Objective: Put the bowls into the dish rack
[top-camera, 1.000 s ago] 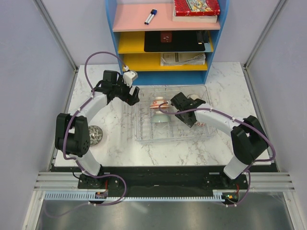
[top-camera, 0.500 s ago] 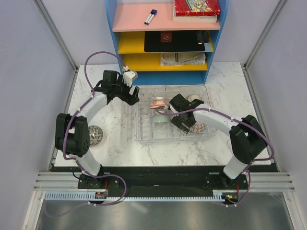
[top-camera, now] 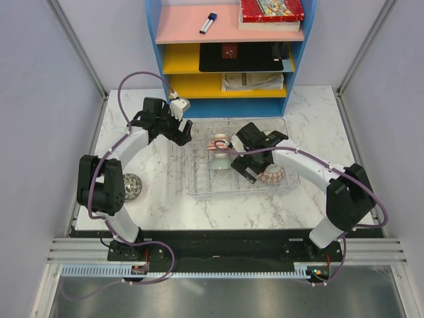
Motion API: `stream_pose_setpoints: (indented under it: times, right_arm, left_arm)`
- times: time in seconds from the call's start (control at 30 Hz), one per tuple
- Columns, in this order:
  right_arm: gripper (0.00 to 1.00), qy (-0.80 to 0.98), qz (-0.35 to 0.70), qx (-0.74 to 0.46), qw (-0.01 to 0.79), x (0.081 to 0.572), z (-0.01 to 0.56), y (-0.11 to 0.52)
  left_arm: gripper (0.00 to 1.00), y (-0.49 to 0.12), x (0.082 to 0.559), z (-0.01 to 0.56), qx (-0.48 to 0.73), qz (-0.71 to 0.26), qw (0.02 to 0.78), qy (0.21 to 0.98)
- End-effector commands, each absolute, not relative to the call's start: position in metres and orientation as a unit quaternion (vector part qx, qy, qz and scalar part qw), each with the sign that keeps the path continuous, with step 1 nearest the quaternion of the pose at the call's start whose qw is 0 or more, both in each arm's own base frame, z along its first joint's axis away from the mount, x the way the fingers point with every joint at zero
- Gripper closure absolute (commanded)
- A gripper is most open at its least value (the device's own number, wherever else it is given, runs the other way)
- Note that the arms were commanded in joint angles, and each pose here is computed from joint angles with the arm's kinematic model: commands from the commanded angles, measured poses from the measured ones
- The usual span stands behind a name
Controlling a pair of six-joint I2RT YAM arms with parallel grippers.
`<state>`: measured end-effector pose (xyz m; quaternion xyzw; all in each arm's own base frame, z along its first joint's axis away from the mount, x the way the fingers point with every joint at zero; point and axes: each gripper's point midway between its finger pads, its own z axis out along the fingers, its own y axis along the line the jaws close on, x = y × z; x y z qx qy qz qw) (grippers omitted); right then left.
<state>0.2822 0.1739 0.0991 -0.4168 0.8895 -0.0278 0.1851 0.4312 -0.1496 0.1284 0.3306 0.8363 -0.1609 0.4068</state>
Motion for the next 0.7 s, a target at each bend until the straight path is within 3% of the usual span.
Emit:
stream_pose_setpoints:
  times: [0.0,0.4,0.67]
  right_arm:
    - [0.03,0.894,-0.005,-0.415,0.170,0.267,0.096,0.169]
    - [0.03,0.883,-0.015,-0.371,0.288,0.311,0.151,0.160]
    - [0.08,0.892,0.002,-0.326,0.313,0.349,0.131,0.159]
  left_arm:
    - [0.00,-0.150,0.447,0.135,0.333,-0.146,0.421,0.831]
    - [0.00,-0.157,0.450,0.130,0.355,-0.148,0.406,0.829]
    - [0.00,-0.165,0.445,0.119,0.379,-0.157,0.388,0.826]
